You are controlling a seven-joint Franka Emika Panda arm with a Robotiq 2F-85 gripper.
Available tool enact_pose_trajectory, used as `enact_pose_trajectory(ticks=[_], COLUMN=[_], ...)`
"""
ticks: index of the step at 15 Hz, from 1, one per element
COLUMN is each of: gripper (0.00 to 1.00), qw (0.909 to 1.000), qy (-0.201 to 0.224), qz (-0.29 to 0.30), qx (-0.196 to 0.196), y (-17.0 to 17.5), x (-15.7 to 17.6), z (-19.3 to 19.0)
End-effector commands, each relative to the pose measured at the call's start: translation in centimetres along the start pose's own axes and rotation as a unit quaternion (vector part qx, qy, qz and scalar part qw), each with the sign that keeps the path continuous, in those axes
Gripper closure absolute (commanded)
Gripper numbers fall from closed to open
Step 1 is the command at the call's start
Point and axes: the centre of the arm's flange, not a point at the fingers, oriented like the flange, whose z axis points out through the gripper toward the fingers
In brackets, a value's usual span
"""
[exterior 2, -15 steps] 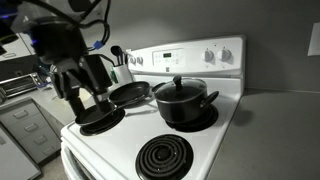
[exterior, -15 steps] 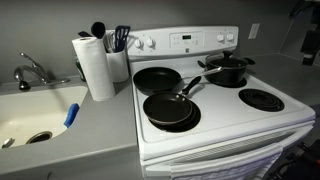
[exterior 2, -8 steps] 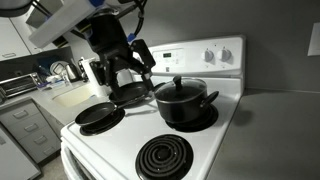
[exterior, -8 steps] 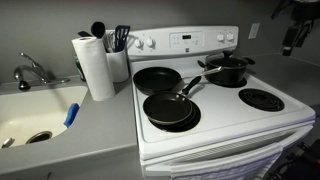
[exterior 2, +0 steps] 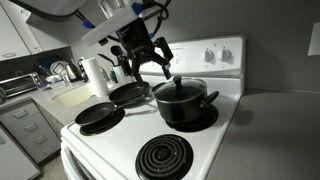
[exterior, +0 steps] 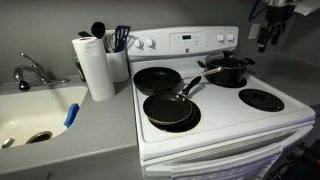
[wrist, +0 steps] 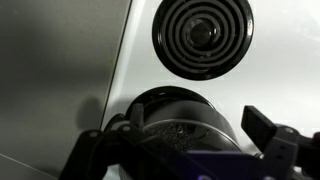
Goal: Take the lid from the black pot and put it on the stove
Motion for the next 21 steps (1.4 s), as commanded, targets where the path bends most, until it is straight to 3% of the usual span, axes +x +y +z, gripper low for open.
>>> enact_pose_trajectory(ticks=[1,7,15,21], gripper=[0.0,0.0,0.0,0.0], qw=[1.0,0.9998,0.9989,0.9938], qy=[-0.002,-0.004,0.047,0.07], qz=[0.008,0.019,0.002,0.006], qx=[0.004,0.005,0.007,0.087], y=[0.3,0.5,3.5,4.3], x=[0.6,1.9,9.1,13.6], z=[0.2,0.8,3.7,5.1])
